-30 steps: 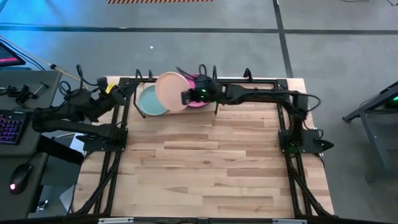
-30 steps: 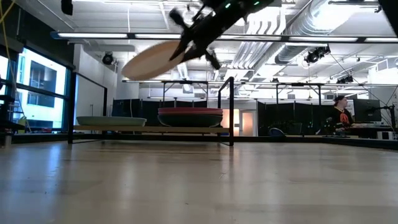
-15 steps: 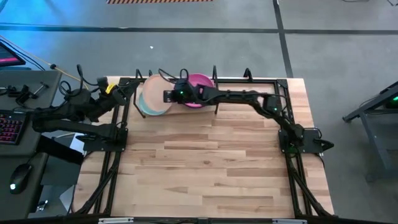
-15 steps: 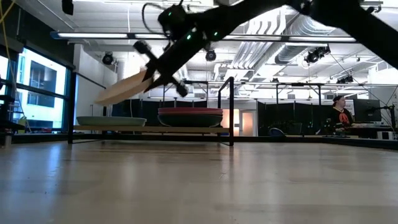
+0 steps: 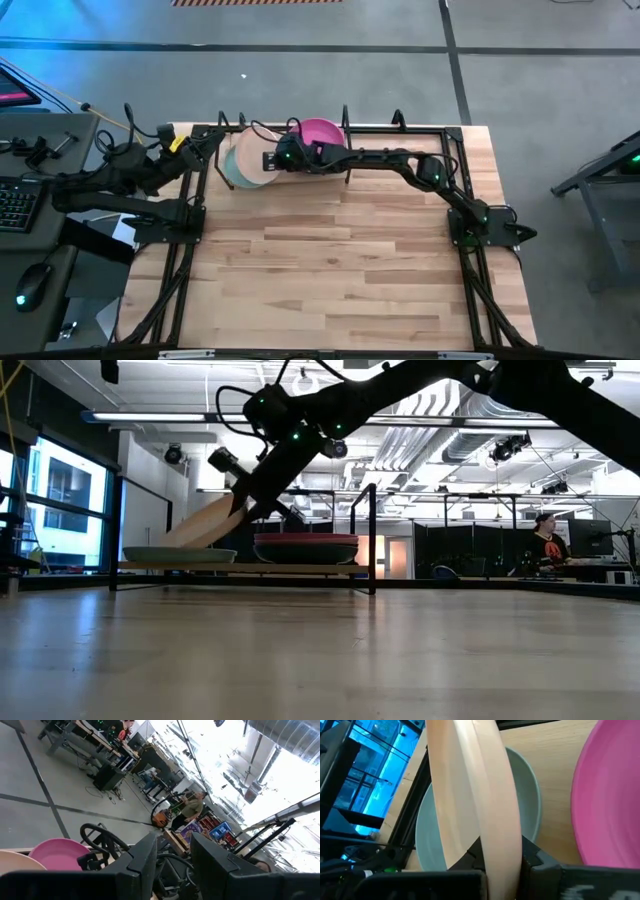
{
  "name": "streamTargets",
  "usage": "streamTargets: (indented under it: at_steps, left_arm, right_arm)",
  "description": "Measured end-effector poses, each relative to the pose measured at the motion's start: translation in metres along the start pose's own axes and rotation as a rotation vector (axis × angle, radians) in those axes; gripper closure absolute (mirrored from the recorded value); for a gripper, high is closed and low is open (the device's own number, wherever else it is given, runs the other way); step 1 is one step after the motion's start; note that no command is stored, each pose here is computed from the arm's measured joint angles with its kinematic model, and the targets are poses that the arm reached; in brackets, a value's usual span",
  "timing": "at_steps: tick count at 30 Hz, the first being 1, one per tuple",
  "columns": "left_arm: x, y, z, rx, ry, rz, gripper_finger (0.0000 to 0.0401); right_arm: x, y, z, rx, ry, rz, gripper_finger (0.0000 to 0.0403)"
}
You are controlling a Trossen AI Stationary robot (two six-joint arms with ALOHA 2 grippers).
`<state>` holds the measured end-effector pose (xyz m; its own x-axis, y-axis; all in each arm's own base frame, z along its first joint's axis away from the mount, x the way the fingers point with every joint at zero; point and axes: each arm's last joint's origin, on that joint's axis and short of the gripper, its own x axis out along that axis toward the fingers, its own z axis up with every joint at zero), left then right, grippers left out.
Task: Place and stack plates onto a shelf
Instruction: Stack the light orange plate on top of the green plate on the shelf
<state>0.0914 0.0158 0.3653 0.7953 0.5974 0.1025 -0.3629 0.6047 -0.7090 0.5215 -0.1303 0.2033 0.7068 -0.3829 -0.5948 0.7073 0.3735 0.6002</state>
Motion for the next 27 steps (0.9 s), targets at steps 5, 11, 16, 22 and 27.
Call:
streamTargets:
  at_steps: [5,11,16,22,27]
  left_arm:
    - [0.0,0.0,0.0,0.001,0.0,0.0,0.0293]
    - [0.0,0.0,0.0,-0.003,-0.003,-0.002,0.0293]
    - [0.0,0.0,0.0,-0.019,-0.003,-0.003,0.0293]
    - [0.0,-0.001,0.001,-0.023,-0.005,-0.008,0.0293]
    - [0.0,-0.001,0.001,-0.023,-0.005,-0.008,0.0293]
  right_arm:
    - [-0.001,-0.001,0.001,-0.013,-0.019,-0.021,0.0387]
    - [-0.012,-0.003,0.017,-0.077,-0.073,-0.079,0.0387]
    - [-0.019,0.003,0.024,-0.103,-0.053,-0.059,0.0387]
    - [-0.026,0.019,0.024,-0.142,-0.046,0.017,0.0387]
    - [-0.026,0.021,0.023,-0.132,-0.015,0.058,0.0386]
